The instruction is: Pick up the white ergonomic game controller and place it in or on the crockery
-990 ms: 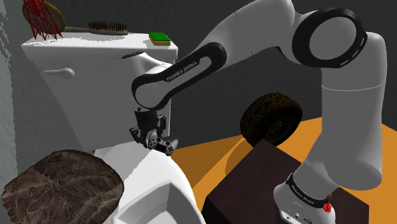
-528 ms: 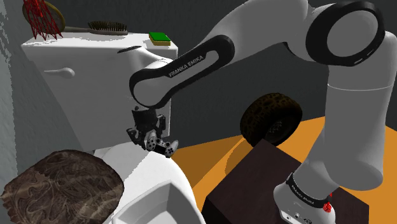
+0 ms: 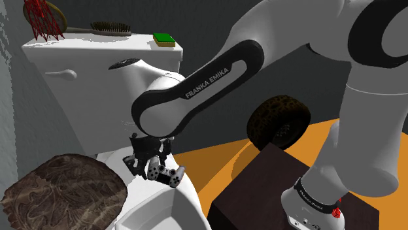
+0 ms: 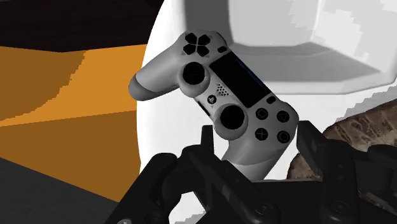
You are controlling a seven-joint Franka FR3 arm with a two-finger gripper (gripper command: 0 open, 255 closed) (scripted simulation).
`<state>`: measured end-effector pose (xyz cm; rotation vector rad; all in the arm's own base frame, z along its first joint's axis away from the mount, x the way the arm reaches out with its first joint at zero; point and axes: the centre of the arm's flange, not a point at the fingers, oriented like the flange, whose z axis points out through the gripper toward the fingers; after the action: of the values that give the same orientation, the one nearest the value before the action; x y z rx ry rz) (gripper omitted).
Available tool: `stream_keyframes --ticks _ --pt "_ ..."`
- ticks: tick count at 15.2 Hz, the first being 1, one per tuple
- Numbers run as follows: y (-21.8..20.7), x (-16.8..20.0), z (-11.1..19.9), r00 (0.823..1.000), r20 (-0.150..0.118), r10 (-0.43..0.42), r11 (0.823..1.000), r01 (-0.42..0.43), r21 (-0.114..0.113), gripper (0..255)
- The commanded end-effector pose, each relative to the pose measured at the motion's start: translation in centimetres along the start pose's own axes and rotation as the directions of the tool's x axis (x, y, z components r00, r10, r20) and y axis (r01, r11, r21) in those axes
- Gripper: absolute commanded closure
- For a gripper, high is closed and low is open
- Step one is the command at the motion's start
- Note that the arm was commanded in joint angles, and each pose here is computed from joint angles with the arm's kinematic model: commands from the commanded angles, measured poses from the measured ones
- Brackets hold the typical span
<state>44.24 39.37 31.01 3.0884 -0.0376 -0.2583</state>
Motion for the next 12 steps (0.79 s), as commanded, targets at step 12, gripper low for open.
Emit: stream_keyframes --ticks 12 --pt "-7.8 -11.1 2.7 1.0 0.0 0.001 1.0 -0.001 0.0 255"
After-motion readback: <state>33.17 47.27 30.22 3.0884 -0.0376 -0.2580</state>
